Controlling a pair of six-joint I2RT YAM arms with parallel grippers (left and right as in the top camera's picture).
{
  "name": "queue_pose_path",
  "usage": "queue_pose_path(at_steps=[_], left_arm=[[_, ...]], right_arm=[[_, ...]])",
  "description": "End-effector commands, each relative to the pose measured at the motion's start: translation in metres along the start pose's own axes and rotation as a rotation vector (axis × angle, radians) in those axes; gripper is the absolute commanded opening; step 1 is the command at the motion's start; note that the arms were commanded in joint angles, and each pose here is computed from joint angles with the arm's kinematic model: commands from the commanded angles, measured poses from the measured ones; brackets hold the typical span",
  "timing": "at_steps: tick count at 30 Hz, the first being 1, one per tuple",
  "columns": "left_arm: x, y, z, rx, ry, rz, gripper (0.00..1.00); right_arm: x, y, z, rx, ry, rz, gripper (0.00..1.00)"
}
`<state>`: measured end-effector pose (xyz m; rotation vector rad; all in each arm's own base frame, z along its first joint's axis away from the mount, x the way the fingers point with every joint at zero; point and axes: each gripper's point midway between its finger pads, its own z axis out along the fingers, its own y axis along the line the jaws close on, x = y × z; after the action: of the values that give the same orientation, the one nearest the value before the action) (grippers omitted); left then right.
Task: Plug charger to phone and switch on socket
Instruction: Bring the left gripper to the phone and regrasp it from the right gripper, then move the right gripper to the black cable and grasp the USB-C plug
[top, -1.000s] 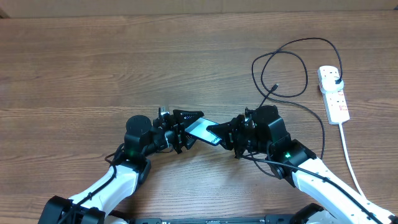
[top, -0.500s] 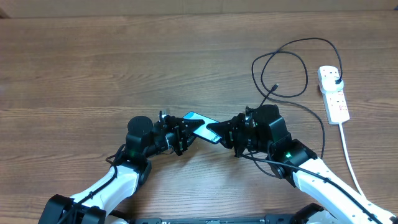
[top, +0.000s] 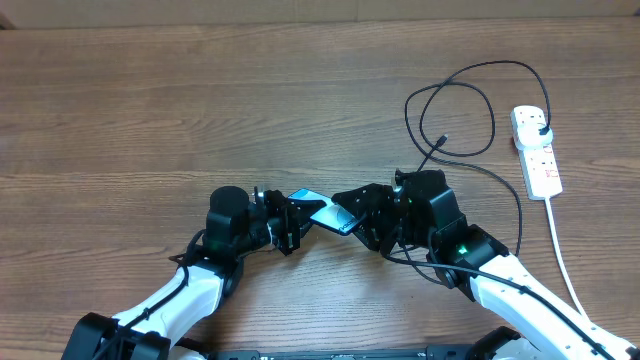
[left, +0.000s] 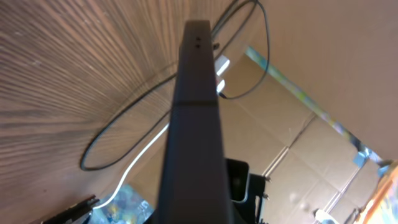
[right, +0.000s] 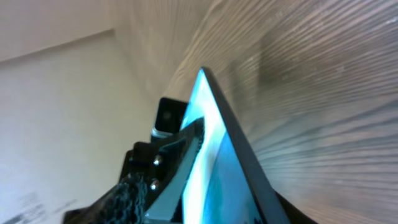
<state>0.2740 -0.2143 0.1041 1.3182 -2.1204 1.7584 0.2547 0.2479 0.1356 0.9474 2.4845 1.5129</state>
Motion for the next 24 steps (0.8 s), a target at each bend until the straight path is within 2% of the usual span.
queue_pose_path(at_steps=[1, 6, 8, 18, 21, 24], left_arm=[[-0.006, 0.018, -0.001, -0.075, -0.022, 0.014, 0.04], [-0.007, 0.035, -0.002, -0.141, -0.018, 0.052, 0.04], [-0.005, 0.035, -0.002, -0.143, -0.006, 0.076, 0.04], [-0.005, 0.035, -0.002, -0.143, -0.003, 0.134, 0.04], [-0.005, 0.035, -0.002, -0.144, -0.002, 0.134, 0.04], [-0.005, 0.035, -0.002, -0.143, -0.002, 0.134, 0.04]], right_arm=[[-0.037, 0.003, -0.005, 0.029, -0.221, -0.285, 0.56], [-0.073, 0.001, -0.018, 0.132, -0.4, -0.594, 0.6], [-0.088, -0.003, -0.026, 0.191, -0.445, -0.666, 0.61], [-0.152, -0.008, -0.084, 0.456, -0.634, -0.605, 0.62], [-0.173, -0.007, -0.09, 0.512, -0.658, -0.583, 0.52], [-0.196, -0.011, -0.092, 0.582, -0.653, -0.548, 0.49]])
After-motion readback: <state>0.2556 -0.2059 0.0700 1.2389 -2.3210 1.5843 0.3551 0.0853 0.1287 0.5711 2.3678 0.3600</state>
